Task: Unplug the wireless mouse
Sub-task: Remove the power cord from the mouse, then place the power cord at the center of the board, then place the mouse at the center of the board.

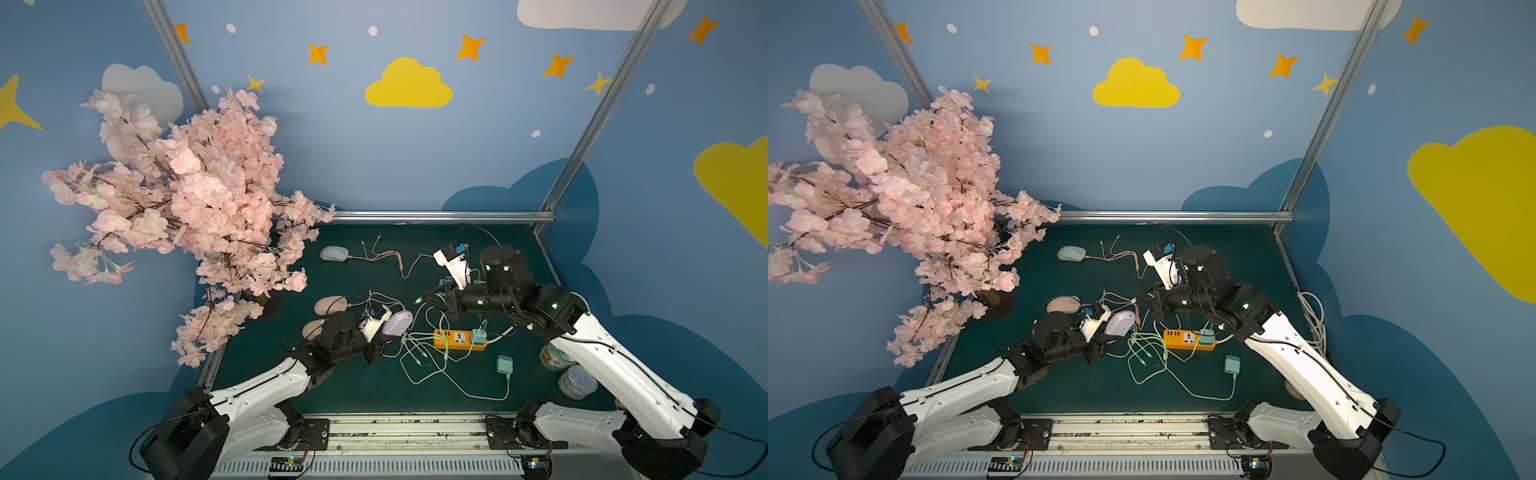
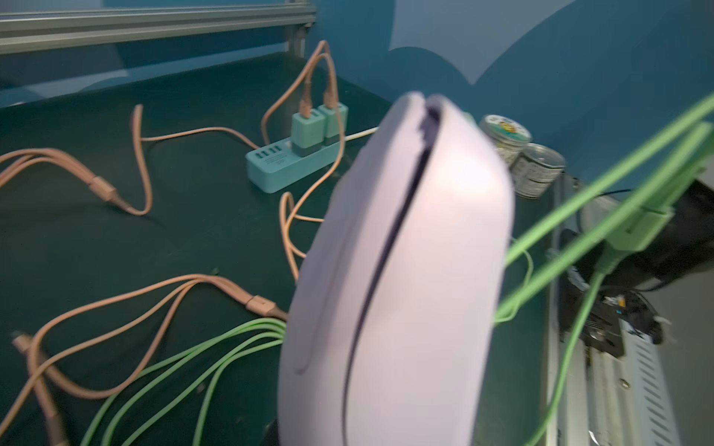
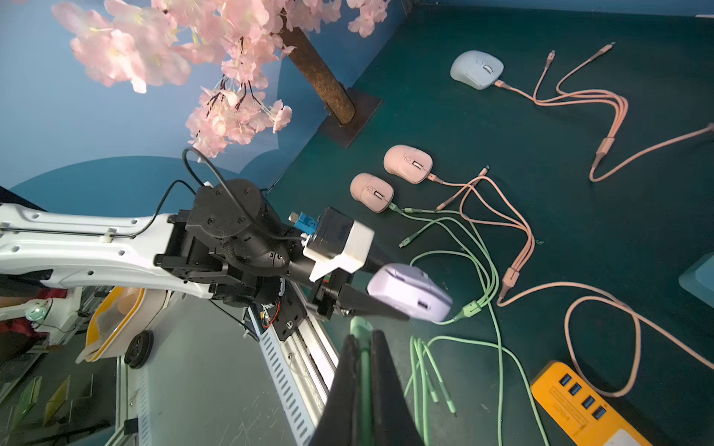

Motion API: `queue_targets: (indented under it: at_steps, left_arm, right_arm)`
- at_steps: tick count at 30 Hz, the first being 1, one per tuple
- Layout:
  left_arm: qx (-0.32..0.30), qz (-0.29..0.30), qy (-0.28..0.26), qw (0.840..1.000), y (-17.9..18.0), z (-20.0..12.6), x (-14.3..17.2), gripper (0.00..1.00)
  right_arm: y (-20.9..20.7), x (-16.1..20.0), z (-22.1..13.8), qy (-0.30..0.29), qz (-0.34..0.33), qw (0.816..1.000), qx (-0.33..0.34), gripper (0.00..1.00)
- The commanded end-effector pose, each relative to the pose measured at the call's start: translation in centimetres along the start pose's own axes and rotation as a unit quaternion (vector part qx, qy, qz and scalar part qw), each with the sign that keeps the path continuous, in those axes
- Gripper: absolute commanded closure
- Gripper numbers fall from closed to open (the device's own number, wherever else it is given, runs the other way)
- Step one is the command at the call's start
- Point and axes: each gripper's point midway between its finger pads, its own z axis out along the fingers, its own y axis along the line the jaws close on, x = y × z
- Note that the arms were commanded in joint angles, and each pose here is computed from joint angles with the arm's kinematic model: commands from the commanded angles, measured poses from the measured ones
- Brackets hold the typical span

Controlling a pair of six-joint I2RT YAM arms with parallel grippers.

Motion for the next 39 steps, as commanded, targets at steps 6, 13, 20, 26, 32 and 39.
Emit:
queue_targets:
  at_steps: [6, 13, 20, 26, 32, 39]
  left_arm:
    - [-0.162, -0.052, -0.058, 0.984, 4.6, -4.9, -2.4, 0.81]
    - [-0.161, -0.064, -0.054, 0.983, 4.3, -5.8, -2.5, 0.82]
    - [-0.149, -0.11, -0.018, 0.983, 3.8, -5.6, -0.3, 0.82]
    - [-0.142, -0.127, 0.006, 0.982, 3.6, -5.2, 0.9, 0.83]
    - [-0.139, -0.137, 0.025, 0.98, 3.4, -4.8, 1.8, 0.84]
    - [-0.14, -0.145, 0.031, 0.979, 3.4, -4.9, 2.2, 0.84]
  right_arm:
    - [-0.1, 7.5, 5.8, 0.075, 0.055, 0.994, -0.055, 1.0]
    - [-4.0, 12.6, 9.4, 0.11, 0.061, 0.992, -0.006, 1.0]
    - [-5.7, 17.3, 11.6, 0.173, 0.052, 0.984, -0.002, 1.0]
    - [-5.7, 18.8, 13.8, 0.226, 0.056, 0.972, -0.025, 1.0]
    - [-4.3, 15.8, 14.2, 0.228, 0.019, 0.972, -0.047, 0.51]
    - [-4.8, 9.7, 9.3, 0.156, -0.025, 0.987, -0.008, 0.37]
